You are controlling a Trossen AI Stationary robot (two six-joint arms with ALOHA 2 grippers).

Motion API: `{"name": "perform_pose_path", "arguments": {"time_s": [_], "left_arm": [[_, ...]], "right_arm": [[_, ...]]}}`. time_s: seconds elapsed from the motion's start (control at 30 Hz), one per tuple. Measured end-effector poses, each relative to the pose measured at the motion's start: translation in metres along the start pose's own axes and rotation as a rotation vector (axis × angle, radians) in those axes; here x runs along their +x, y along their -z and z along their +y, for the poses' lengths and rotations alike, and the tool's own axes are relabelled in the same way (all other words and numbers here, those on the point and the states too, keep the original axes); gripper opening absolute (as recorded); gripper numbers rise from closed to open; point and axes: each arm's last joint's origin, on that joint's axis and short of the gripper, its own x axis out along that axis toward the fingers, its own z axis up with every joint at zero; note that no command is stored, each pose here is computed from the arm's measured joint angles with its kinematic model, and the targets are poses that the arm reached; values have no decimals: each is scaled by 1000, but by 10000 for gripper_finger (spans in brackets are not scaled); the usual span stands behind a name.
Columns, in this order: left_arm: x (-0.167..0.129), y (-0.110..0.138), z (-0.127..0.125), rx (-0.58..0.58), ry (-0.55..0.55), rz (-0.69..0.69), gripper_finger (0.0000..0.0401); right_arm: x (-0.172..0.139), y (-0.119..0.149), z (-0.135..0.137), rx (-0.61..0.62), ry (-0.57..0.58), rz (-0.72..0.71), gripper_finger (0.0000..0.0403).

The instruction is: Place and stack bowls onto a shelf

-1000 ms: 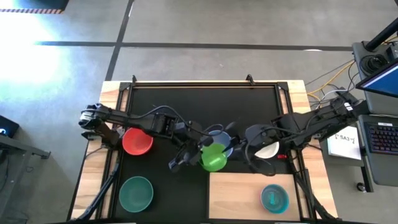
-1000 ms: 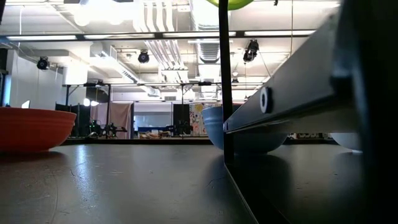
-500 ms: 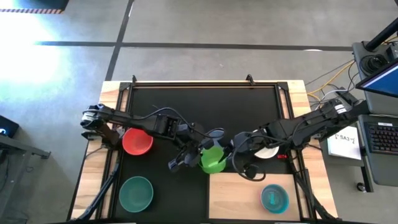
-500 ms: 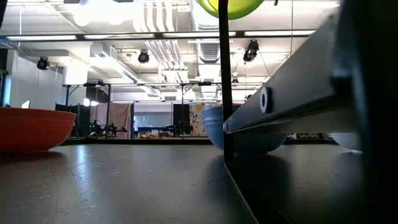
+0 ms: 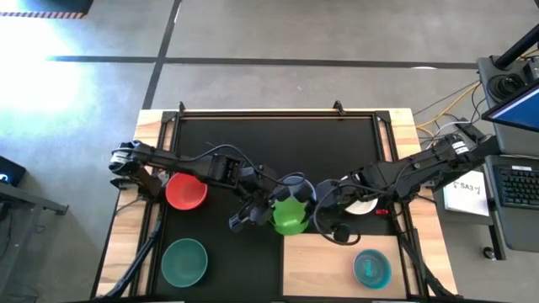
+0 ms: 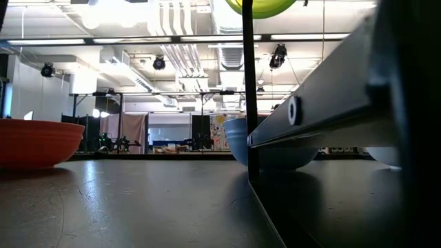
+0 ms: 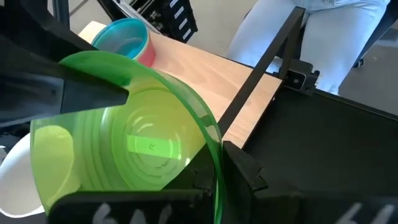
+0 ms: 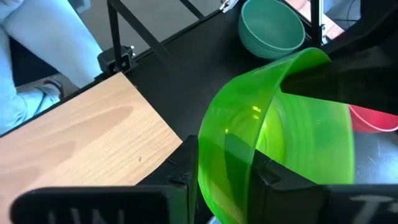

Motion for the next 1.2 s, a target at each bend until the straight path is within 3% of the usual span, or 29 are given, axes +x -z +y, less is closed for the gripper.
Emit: {"name": "perform_pose_path", "arguments": {"time_s": [0.3,0.67,0.83,1.07,1.2], "left_arm": [[0,-4,3,-24,-30,-39,14],[-3,-10,9,-47,-99,-85,112],[-3,-8,10,-70,-166,-30,146],[-5,-4,17,-118,-391,118,178],[-7,-8,22,-110,-461,93,189]], "right_arm": [[0,-1,2,18,-85,-45,24],[0,-1,3,87,-107,-43,9],[-2,1,1,142,-76,-24,8],[-11,13,-4,414,-42,73,8],[-12,18,-9,579,18,108,8]]}}
